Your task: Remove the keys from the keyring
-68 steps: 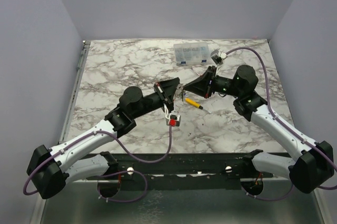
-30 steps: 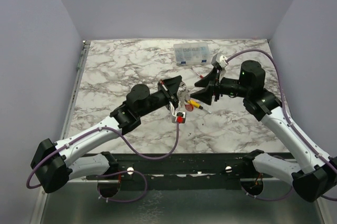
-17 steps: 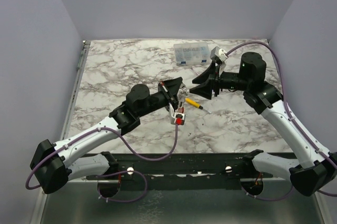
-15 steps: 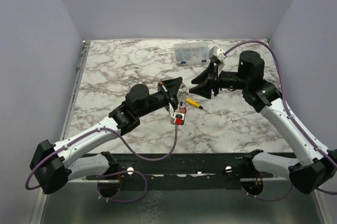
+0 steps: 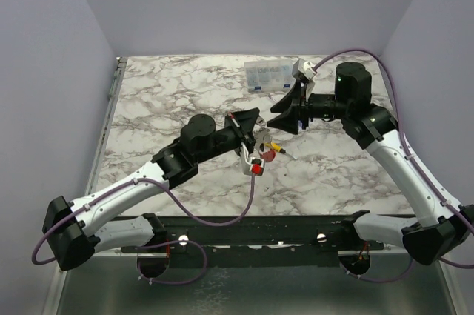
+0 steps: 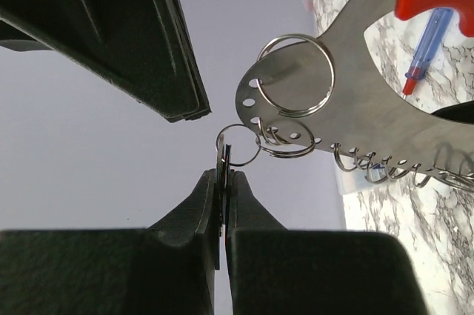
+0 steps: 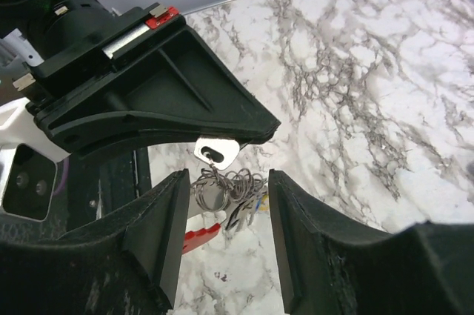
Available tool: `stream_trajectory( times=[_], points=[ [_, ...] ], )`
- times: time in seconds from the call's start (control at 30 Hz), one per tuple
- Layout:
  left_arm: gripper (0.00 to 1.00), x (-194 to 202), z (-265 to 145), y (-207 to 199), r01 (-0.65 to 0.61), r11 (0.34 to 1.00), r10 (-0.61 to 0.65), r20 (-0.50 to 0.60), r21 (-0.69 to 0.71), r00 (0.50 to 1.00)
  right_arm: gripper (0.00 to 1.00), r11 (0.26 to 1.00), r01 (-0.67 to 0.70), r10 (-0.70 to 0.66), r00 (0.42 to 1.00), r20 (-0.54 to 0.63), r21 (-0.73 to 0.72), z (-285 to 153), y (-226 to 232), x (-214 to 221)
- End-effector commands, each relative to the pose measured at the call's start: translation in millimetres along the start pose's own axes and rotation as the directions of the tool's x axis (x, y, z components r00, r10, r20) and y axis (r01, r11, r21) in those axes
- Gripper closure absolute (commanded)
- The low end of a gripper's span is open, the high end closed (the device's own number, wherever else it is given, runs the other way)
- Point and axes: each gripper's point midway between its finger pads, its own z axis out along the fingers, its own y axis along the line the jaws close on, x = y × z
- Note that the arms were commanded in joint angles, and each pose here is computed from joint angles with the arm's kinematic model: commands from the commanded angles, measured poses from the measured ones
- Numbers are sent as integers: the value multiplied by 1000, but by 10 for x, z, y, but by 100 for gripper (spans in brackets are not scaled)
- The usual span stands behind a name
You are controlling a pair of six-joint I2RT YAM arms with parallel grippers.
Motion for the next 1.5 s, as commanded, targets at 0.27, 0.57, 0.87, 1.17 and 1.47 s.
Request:
stream_trajectory(
  times=[0.27, 0.57, 0.87, 1.17, 1.47],
  points=[
    [100, 50, -161, -171, 196, 946, -167, -128, 257, 978, 43, 991, -124, 123, 992, 25, 41, -248, -144, -222],
    [100, 24, -228, -398, 508, 739, -371, -362, 443, 855, 44, 982, -190, 188, 981, 55, 23, -365, -294, -236],
    [100, -234, -224, -589, 821, 376, -551, -608, 430, 572, 45, 975, -216, 213, 976, 47, 49, -470, -351, -160],
    [100, -276, -116, -561, 962, -7, -694, -694, 274, 193, 55, 978, -195, 192, 980, 48, 76, -523, -315, 64],
    [100, -352, -138, -464, 935, -20, -734, -640, 355, 227, 64, 989, -147, 145, 985, 92, 18, -458, -170, 392]
  ],
)
